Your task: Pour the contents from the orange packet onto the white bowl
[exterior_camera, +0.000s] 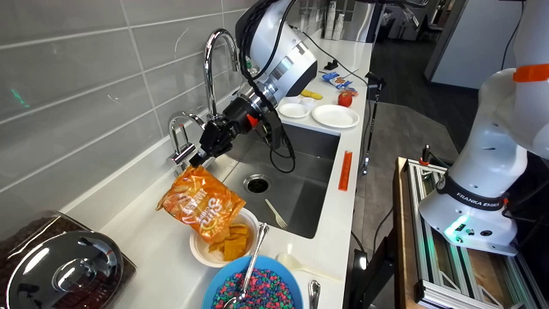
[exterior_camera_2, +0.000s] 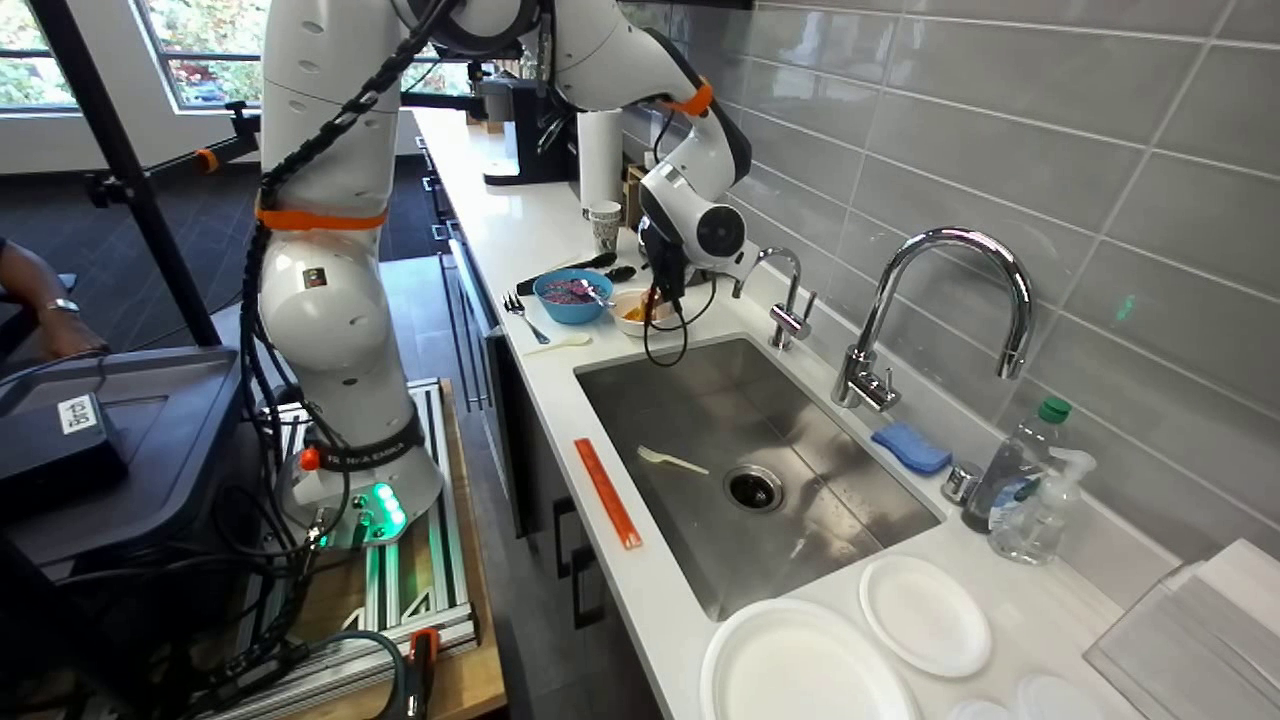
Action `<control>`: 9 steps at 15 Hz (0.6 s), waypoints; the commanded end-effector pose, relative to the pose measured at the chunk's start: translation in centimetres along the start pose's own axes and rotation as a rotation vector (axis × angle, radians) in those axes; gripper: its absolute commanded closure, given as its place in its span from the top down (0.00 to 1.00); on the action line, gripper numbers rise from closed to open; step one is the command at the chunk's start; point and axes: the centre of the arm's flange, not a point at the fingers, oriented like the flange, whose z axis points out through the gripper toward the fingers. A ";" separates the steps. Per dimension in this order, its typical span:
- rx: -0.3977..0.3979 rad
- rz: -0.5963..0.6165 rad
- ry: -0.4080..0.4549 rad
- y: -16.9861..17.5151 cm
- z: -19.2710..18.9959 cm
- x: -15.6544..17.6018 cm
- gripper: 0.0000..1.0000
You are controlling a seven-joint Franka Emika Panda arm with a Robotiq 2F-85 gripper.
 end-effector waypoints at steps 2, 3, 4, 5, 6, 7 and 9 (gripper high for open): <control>0.051 0.122 0.044 0.6 0.0 0.1 0.00; 0.055 0.139 0.050 0.7 -0.1 0.1 0.00; 0.061 0.156 0.056 0.7 -0.1 0.2 0.00; 0.067 0.173 0.063 0.8 -0.2 0.3 0.00; 0.081 0.192 0.066 0.8 -0.3 0.3 0.00; 0.094 0.208 0.066 0.9 -0.4 0.4 0.00; 0.113 0.235 0.072 1.0 -0.5 0.5 0.00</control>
